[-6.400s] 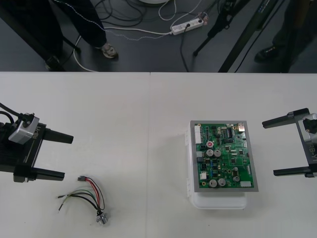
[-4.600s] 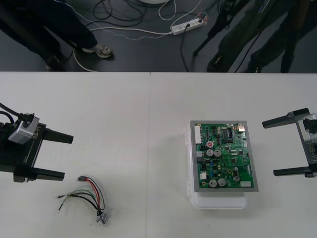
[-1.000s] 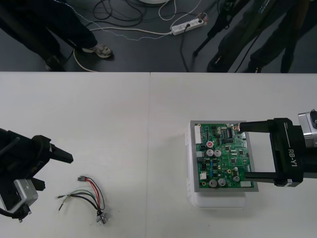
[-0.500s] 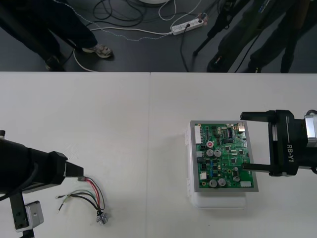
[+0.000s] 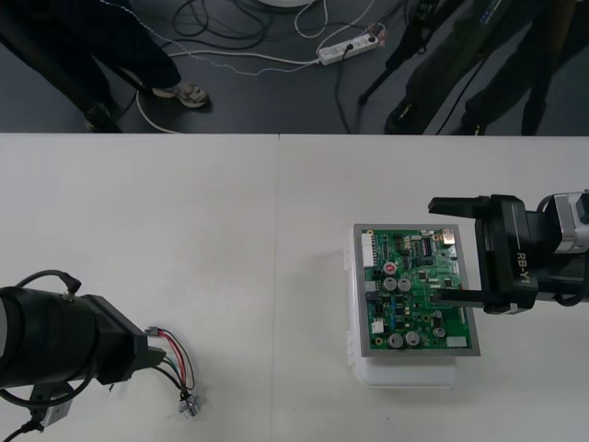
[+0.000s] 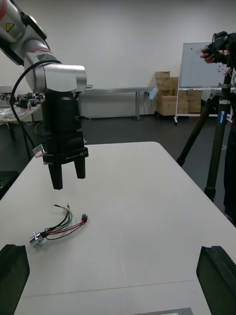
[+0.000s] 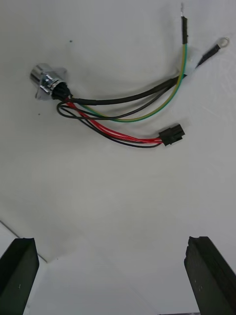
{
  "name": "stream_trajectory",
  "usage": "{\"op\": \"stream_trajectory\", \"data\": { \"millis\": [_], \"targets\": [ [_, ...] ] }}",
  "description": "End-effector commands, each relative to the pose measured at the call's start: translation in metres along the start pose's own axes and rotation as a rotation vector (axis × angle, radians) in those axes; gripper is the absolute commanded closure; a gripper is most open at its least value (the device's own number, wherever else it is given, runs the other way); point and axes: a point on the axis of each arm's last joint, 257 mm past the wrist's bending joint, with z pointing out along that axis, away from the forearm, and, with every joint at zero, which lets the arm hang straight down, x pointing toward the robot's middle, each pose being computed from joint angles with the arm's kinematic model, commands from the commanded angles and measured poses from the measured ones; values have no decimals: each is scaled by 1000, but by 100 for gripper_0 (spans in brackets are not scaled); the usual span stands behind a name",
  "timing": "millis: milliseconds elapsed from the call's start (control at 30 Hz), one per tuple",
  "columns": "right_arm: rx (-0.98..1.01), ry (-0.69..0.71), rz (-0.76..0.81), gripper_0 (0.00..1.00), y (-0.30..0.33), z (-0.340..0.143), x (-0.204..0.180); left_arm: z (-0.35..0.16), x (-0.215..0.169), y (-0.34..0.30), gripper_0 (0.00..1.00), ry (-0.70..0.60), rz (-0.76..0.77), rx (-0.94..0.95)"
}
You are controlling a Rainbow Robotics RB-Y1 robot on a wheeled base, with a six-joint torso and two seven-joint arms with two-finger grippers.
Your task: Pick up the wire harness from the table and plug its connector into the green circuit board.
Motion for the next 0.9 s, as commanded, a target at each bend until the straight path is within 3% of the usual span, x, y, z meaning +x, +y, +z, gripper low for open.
{"op": "stream_trajectory", "data": {
  "millis": [33,433,900],
  "targets": [
    [-34,-50,-28,0,-2,13,-15,-1,15,4,12,77,266,35],
    [-39,-52,-59,0,-6,16,-19,16,-1,34,12,46,734,28],
    [-62,-62,-68,0,-6,26,-18,27,14,47,12,11,1254,12]
  ]
}}
